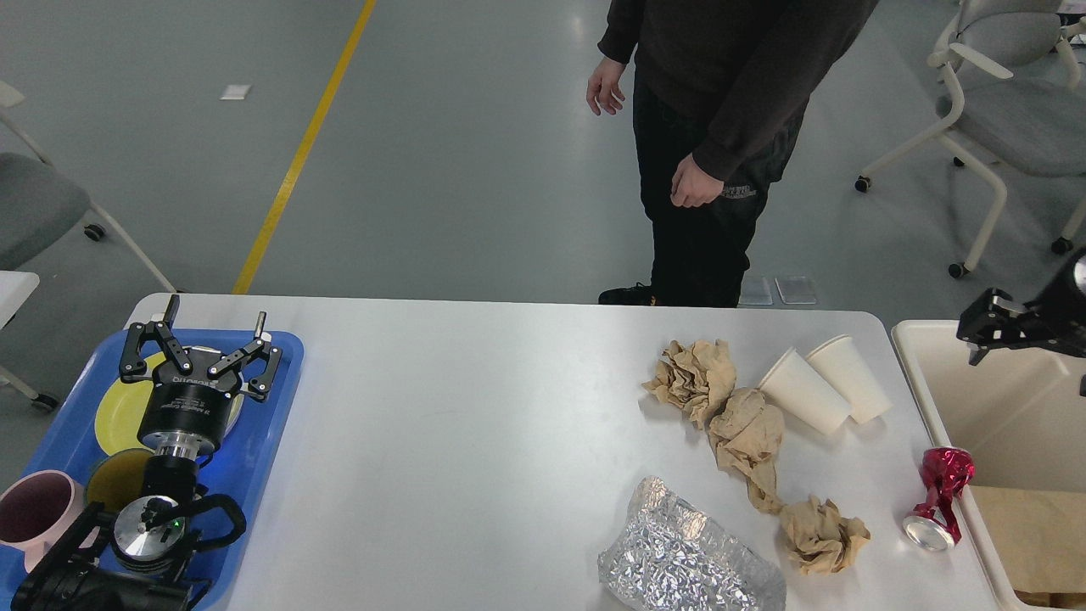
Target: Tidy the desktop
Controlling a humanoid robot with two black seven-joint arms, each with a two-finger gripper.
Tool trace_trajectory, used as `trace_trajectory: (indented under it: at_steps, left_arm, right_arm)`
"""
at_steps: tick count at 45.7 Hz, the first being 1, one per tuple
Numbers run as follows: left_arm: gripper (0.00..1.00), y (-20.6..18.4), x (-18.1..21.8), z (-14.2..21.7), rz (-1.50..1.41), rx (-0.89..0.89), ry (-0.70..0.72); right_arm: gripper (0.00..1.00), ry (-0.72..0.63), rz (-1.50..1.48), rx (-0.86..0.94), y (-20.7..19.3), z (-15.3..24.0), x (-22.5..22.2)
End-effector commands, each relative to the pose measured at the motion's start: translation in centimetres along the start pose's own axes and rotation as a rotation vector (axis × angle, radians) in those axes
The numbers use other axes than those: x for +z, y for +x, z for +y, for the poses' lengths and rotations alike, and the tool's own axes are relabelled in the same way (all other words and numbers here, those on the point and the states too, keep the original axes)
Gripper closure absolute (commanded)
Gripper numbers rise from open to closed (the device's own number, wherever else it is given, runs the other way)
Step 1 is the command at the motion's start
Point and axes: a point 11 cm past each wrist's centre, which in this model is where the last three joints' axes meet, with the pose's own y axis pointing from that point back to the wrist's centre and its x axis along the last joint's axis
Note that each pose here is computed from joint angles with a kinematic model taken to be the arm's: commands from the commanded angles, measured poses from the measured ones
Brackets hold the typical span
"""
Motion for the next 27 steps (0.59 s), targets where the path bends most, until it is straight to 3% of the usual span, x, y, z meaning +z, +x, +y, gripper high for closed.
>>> trace_trajectory:
  at_steps: [1,18,27]
  left_arm:
    - [0.04,0.0,0.0,0.0,0.000,0.000,0.000]
    - [0.04,0.0,0.0,0.0,0.000,0.000,0.000]
    - [0.04,0.0,0.1,0.0,-0.001,0.000,0.000]
  right_arm:
    - [0.00,0.052,0.125,-0.083,-1.5,5.3,-3.5]
    - [0.00,0.239,0.415,-0.052,-10.4,17.0,-10.5]
    - [0.00,0.251,0.448,-0.074,-11.5,17.7,-11.6]
